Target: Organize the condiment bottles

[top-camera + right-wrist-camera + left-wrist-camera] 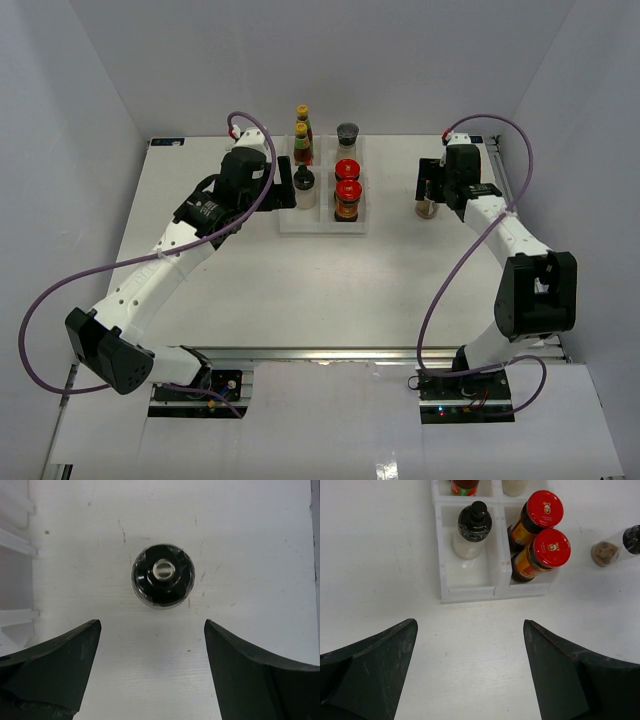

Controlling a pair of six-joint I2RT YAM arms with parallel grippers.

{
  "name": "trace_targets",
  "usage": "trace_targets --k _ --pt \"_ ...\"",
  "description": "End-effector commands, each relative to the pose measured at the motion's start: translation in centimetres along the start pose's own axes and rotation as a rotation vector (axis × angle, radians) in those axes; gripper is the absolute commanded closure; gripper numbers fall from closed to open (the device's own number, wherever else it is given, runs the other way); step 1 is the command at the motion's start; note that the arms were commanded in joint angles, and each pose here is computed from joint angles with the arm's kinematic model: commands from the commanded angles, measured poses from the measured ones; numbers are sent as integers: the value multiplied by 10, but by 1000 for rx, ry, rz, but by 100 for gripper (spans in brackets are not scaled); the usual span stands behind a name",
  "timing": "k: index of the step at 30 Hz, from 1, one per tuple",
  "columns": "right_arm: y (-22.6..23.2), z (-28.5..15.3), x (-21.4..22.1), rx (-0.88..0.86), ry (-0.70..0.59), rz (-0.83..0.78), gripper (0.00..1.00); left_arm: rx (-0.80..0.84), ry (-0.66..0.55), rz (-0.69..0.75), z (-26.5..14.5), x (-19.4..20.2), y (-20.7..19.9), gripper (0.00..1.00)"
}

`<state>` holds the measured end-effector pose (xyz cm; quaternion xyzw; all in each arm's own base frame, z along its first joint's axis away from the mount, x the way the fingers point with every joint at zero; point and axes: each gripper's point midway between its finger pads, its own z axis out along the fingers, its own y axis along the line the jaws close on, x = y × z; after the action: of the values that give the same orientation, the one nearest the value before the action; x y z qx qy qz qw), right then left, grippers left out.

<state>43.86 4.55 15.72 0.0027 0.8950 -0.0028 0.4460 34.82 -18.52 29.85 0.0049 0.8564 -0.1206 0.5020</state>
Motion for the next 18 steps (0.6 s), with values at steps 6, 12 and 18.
trace_targets --k 6,12,18 --pt "-10 31 -45 5 -35 -28 10 11 -61 -17 -10 -13 7 2" --pt "-3 47 -38 -27 -1 -26 10 4 -44 -2 -2 -8 10 2" --pt "2 60 -25 -54 34 -32 8 4 -42 -7 7 -5 13 2"
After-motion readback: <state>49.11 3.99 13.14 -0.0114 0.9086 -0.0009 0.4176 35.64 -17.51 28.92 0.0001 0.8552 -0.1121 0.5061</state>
